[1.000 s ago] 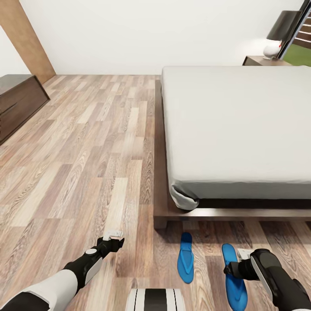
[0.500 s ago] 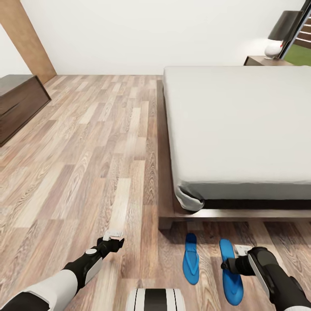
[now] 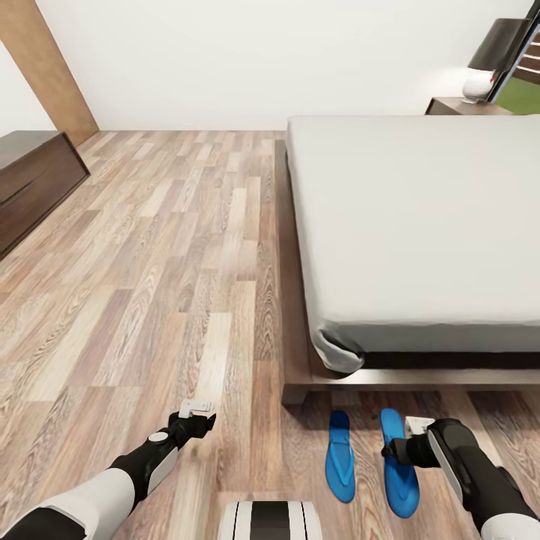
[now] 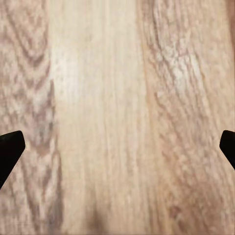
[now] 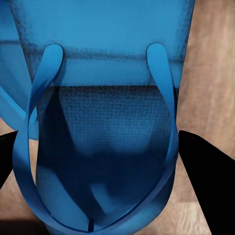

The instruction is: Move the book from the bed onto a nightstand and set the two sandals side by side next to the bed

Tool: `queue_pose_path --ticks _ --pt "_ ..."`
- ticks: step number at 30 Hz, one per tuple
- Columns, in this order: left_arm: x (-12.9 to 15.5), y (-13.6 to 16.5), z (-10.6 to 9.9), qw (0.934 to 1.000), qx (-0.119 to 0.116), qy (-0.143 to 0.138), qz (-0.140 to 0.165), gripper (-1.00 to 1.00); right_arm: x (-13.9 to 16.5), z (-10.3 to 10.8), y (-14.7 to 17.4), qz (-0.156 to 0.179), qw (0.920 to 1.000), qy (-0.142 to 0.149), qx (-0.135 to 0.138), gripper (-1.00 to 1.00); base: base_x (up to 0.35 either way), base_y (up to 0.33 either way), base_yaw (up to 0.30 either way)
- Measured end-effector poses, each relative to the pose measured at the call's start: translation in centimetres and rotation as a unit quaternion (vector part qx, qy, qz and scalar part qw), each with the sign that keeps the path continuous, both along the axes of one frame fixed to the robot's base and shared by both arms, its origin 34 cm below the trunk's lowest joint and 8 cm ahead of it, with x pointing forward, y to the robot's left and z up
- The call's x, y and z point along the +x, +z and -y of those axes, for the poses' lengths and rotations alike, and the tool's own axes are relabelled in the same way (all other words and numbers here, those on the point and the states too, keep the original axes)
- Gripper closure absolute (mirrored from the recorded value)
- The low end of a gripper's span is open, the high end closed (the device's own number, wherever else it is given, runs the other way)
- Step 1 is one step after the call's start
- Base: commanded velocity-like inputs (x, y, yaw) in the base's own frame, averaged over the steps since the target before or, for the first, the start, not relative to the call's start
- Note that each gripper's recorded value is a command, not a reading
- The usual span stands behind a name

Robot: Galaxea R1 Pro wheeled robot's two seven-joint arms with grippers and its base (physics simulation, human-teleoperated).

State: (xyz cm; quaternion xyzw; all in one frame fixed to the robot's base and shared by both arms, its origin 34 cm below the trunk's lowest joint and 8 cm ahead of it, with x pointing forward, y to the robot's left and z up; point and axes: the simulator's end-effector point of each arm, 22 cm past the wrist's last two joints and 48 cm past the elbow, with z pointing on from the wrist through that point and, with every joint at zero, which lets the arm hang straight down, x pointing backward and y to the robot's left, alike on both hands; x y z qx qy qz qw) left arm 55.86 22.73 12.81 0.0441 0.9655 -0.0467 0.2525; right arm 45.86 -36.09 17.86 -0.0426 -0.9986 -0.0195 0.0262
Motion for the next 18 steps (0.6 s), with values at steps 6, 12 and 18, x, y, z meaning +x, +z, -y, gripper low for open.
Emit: queue_pose_path --ticks 6,12,18 --pt "0.0 0.0 0.0 1.0000 0.000 0.000 0.000 -1.00 0.0 0.5 -0.5 -0.014 0.9999 -0.005 -0.009 1.00 0.009 0.010 0.000" --pt "0.0 0.0 0.0 1.0000 0.000 0.000 0.000 -1.00 -0.5 1.5 -0.9 -0.027 0.9991 -0.008 -0.031 1.00 0.002 0.027 0.000" --pt "0.0 0.0 0.0 1.0000 0.000 0.000 0.000 -1.00 -0.7 1.7 -1.0 -0.031 0.9989 -0.009 -0.034 1.00 0.000 0.112 0.000"
